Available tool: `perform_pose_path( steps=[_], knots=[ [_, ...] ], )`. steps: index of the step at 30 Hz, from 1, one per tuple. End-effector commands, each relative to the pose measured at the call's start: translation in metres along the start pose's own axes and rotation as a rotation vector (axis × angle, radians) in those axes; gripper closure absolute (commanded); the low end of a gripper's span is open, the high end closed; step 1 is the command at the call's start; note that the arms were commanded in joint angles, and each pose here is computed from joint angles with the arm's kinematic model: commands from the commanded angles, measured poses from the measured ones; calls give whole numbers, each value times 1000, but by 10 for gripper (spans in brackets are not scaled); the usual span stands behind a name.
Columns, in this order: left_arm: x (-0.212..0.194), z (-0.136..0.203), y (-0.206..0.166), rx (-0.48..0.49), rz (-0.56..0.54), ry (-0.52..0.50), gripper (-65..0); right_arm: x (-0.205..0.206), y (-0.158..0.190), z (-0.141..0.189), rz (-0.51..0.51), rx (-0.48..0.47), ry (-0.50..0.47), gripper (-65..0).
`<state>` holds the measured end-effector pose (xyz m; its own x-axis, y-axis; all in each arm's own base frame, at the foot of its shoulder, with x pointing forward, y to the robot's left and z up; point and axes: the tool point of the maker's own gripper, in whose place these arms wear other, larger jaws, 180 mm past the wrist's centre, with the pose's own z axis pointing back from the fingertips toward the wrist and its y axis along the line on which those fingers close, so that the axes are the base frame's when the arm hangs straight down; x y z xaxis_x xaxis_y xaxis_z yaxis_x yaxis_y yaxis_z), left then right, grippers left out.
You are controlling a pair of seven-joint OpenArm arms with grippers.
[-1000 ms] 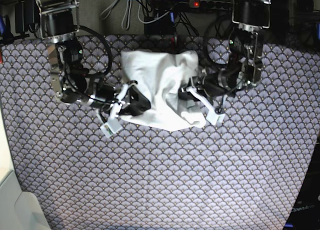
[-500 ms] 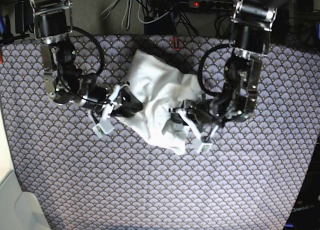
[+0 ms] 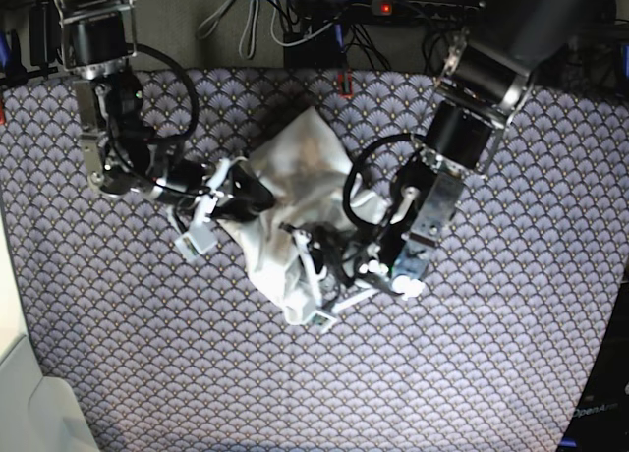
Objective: Fold the T-shirt properly
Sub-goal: 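Lift the bundle's side with the left gripper and fold it over toward the right gripper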
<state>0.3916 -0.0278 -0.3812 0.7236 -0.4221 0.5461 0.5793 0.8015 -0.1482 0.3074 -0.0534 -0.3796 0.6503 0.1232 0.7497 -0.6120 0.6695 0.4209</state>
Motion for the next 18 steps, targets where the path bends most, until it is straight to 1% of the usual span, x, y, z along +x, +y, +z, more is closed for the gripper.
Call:
perform_pose_path(
  steps=[1, 3, 5, 9, 15, 18],
  knots=[
    [24, 3, -11, -23, -33, -46, -4, 2, -3, 6, 33, -10, 15, -194],
    [29, 0, -20, -24, -83, -35, -4, -2, -2, 7, 32, -10, 21, -194],
    [41, -1, -28, -19, -147, -55, -4, -3, -5, 10, 35, -18, 28, -193],
    [48, -4, -44, -14, -267, -46, -4, -5, -9, 14, 40, -28, 38, -193],
    [59, -1, -51, 9, -374, -41, -4, -10, -17, 22, 46, -47, 56, -192],
    [70, 0, -48, 47, -416, -85, -4, -2, -28, 34, 46, -86, 28, -192]
  ],
)
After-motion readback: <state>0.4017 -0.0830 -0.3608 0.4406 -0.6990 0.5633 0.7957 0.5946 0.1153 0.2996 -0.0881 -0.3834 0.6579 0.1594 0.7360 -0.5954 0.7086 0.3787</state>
